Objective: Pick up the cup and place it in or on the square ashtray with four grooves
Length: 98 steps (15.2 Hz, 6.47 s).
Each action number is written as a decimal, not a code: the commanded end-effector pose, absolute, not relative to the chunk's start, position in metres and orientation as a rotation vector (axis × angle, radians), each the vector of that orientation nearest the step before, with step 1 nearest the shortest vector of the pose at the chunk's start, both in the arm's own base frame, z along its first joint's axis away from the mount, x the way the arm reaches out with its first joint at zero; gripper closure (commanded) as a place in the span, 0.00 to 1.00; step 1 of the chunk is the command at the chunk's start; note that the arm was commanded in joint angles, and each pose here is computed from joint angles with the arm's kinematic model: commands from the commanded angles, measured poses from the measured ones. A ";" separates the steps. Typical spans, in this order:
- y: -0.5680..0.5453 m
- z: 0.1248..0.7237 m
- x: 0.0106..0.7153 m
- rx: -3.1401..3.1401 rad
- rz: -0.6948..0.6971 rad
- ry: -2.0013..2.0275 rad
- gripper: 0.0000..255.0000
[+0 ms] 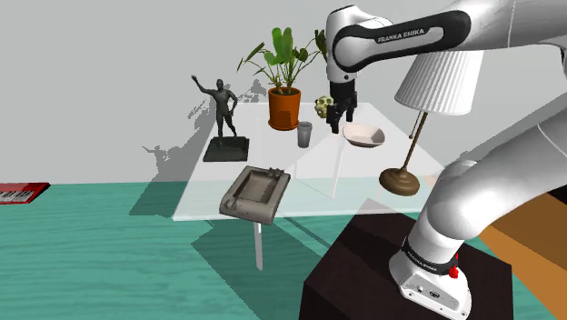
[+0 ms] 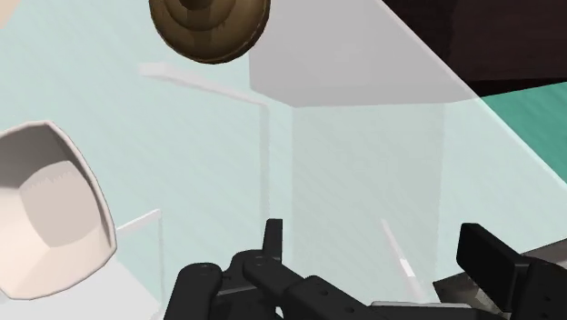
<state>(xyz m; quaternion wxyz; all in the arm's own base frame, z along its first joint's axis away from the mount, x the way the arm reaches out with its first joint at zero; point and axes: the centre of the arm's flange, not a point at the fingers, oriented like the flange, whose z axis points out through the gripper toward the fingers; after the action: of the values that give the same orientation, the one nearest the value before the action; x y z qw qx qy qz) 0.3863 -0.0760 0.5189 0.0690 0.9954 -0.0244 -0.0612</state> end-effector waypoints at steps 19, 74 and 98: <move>-0.204 0.425 0.590 2.945 -0.174 0.014 0.00; -0.258 0.310 0.689 2.985 0.077 -0.034 1.00; -0.258 0.395 0.689 2.985 0.077 -0.034 1.00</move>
<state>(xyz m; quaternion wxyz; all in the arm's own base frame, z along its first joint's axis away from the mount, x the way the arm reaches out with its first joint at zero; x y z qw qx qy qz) 0.6888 -0.2565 0.3889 0.0776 0.9966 -0.0114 0.0255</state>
